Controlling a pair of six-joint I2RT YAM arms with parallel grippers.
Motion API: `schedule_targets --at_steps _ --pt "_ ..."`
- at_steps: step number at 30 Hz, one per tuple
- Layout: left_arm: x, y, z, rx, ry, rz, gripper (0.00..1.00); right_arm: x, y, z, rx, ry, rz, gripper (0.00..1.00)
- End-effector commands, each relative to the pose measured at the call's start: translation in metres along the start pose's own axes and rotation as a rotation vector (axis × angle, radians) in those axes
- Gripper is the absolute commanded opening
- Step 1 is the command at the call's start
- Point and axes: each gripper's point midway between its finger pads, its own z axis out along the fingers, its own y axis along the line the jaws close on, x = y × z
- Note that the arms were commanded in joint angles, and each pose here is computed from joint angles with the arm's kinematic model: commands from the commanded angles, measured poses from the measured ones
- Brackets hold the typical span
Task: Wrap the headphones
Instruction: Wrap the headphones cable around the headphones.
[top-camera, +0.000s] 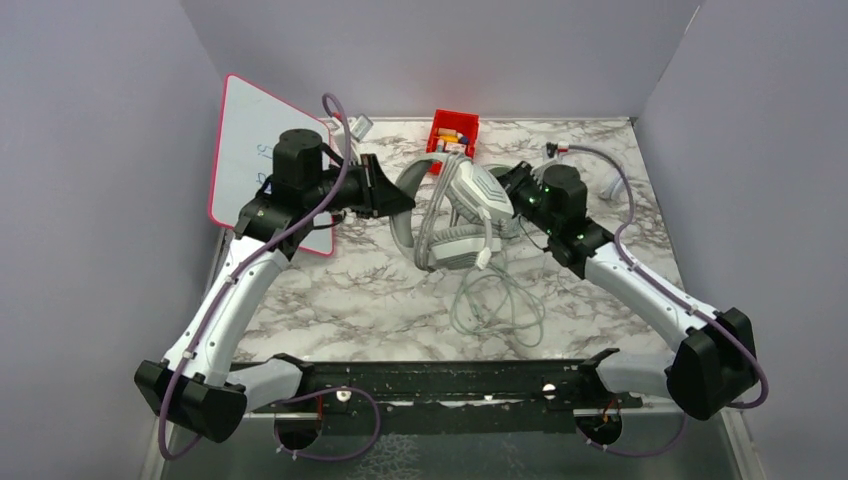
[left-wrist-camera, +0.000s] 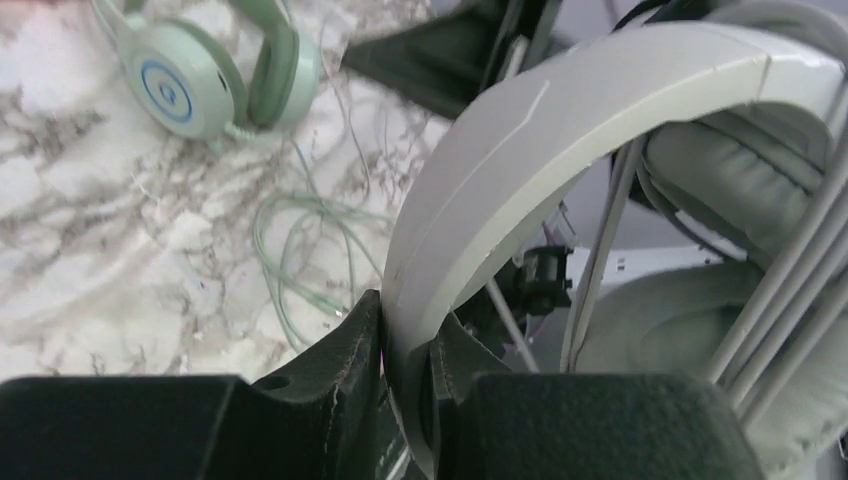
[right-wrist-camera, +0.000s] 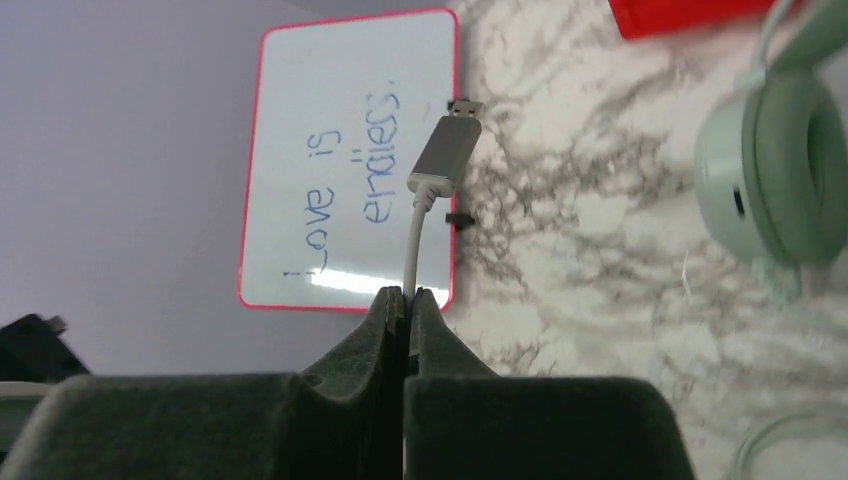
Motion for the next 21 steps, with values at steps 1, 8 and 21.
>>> schedule_targets --at_steps 1,8,21 --pt "0.044 -0.016 0.002 0.083 0.089 -0.019 0.0 -0.055 0.071 -0.012 -0.309 -0.133 -0.479 0.0" --pt "0.087 0.029 0.011 -0.064 0.156 -0.03 0.0 -0.042 0.111 -0.033 -0.587 -0.091 -0.738 0.0" --pt "0.109 0.073 0.018 -0.2 0.261 0.05 0.0 0.022 0.128 -0.067 -1.105 0.139 -1.094 0.01"
